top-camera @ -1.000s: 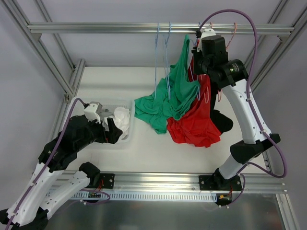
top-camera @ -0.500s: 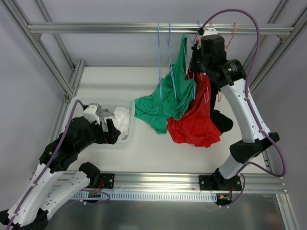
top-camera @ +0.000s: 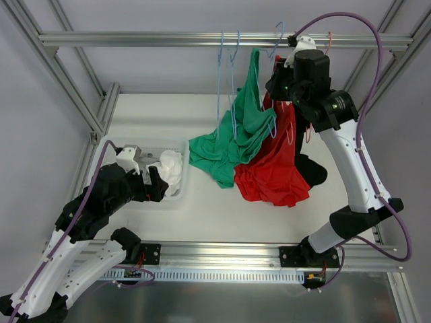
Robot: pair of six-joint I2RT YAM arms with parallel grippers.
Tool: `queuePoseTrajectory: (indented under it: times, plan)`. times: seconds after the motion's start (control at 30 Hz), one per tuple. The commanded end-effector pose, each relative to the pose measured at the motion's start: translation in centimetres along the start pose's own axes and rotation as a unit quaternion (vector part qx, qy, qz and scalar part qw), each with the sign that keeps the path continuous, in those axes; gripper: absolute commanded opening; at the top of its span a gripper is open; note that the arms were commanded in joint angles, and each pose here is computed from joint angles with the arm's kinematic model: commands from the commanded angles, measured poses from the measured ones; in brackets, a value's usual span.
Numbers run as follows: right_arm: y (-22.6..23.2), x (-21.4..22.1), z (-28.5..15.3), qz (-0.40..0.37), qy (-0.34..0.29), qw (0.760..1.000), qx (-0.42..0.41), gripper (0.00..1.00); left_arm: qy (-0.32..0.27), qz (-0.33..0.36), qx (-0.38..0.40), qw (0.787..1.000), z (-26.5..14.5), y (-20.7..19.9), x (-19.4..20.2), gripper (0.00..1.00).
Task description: Remove the tank top from the hanger
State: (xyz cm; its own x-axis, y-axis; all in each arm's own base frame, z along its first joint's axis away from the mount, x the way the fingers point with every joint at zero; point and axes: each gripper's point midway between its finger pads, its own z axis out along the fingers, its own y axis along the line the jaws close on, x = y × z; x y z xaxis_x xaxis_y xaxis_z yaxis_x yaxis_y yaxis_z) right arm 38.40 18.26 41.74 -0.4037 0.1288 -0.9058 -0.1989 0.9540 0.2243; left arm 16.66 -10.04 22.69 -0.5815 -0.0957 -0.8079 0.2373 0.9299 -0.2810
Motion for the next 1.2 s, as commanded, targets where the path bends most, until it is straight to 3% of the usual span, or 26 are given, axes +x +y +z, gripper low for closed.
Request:
queuePoseTrajectory:
  times: [0.0,0.33,0.47,0.57,0.7,0.83,1.0,1.03,1.07,1.1,1.17]
  plan:
    - [1.4,-5.9,-3.8,0.017,-0.110,0.993,-0.043,0.00,-0.009,-0.003,-0.007,1.000,0.0,0.3,-0.2,0.99]
    - [1.9,-5.2,-5.4,0.000,-0.109,0.991,-0.073,0.00,-0.020,-0.005,-0.003,1.000,-0.4,0.2,-0.5,0.99]
    - [1.9,-4.2,-9.8,0.014,-0.119,0.987,-0.103,0.00,-0.030,-0.001,0.013,0.999,-0.9,-0.2,-0.9,0.99]
    - [1.7,-1.5,-11.1,0.011,-0.104,0.987,-0.123,0.00,-0.043,0.003,0.031,0.999,-1.5,-0.8,-1.4,0.99]
    - [0.8,1.6,-16.7,0.002,-0.110,0.981,-0.160,0.00,-0.060,0.011,0.075,0.995,-1.8,-2.5,-2.6,0.99]
    - [-0.6,7.3,-20.8,-0.025,-0.062,0.981,-0.181,0.00,-0.068,0.015,0.165,0.984,-2.7,-7.1,-6.2,0.99]
    - [-1.1,13.0,-27.2,-0.039,-0.004,0.970,-0.242,0.00,-0.131,0.033,0.261,0.956,-5.3,-13.2,-13.1,0.99]
    - [-1.5,14.5,-28.9,-0.040,0.006,0.967,-0.250,0.00,-0.121,0.051,0.262,0.956,-4.1,-14.5,-13.4,0.99]
    - [-1.6,15.1,-29.9,-0.039,0.011,0.966,-0.257,0.00,-0.110,0.079,0.304,0.943,-5.2,-17.6,-12.7,0.99]
    - [-1.5,15.1,-31.3,-0.038,0.004,0.962,-0.270,0.00,-0.147,0.084,0.286,0.943,-6.1,-18.5,-15.0,0.99]
    - [-2.1,15.9,-33.4,-0.031,0.002,0.962,-0.272,0.00,-0.144,0.142,0.277,0.939,-4.6,-22.2,-14.9,0.99]
